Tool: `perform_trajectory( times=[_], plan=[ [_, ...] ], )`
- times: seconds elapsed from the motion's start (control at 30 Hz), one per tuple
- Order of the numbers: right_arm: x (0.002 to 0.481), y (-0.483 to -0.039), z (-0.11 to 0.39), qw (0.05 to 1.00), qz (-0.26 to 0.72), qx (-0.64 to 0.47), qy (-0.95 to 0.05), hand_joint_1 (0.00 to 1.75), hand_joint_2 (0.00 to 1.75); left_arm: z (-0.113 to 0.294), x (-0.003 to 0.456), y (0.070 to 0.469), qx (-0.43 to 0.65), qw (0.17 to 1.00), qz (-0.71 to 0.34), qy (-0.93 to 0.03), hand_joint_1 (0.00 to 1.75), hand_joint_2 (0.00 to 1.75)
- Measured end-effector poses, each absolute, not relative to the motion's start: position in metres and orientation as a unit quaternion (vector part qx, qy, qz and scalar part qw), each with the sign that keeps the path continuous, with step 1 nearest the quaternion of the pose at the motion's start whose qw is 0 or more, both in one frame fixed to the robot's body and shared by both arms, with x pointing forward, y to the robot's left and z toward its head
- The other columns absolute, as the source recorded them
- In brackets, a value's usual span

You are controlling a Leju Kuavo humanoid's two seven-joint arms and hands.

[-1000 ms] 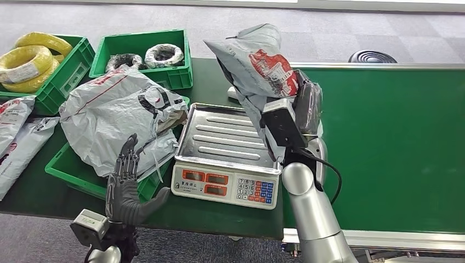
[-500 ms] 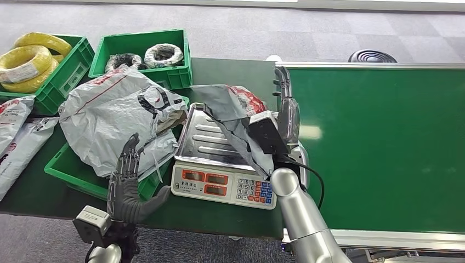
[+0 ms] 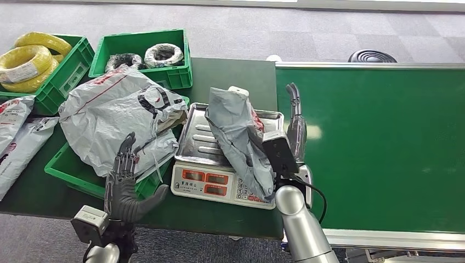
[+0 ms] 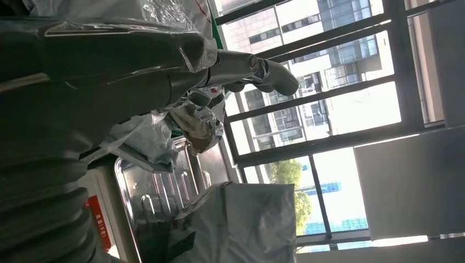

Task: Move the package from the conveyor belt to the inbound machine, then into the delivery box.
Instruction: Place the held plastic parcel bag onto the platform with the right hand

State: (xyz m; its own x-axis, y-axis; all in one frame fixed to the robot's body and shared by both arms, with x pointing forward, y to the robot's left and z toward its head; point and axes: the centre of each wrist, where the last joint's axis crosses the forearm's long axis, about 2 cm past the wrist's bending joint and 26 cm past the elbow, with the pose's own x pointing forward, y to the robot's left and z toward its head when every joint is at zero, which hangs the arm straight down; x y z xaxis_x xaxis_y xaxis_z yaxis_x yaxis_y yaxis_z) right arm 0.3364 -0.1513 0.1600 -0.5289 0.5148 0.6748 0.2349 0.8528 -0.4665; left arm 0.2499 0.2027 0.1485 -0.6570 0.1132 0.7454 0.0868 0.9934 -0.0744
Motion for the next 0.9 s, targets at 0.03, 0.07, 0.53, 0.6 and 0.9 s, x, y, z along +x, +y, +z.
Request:
perform_trajectory(
  times=[0.03,0.07,0.53,0.6,0.9],
  plan=[
    [0.333,-0.152,0.158,0.437,0.157,-0.215,-0.859,0.0,1.75,0.15,0.251,0.203,-0.05,0.408,0.013,-0.912,0.0,1.75],
    [0.33,-0.153,0.156,0.44,0.153,-0.213,-0.859,0.0,1.75,0.152,0.252,0.204,-0.045,0.405,0.01,-0.913,0.0,1.75],
    [0.294,-0.163,0.131,0.462,0.128,-0.206,-0.853,0.0,1.75,0.201,0.285,0.216,0.038,0.349,-0.029,-0.936,0.0,1.75],
    [0.289,-0.166,0.128,0.465,0.123,-0.211,-0.851,0.0,1.75,0.203,0.286,0.216,0.04,0.346,-0.031,-0.937,0.0,1.75],
    [0.273,-0.187,0.133,0.415,0.05,-0.273,-0.867,0.0,1.75,0.203,0.287,0.216,0.043,0.345,-0.033,-0.937,0.0,1.75]
  ],
)
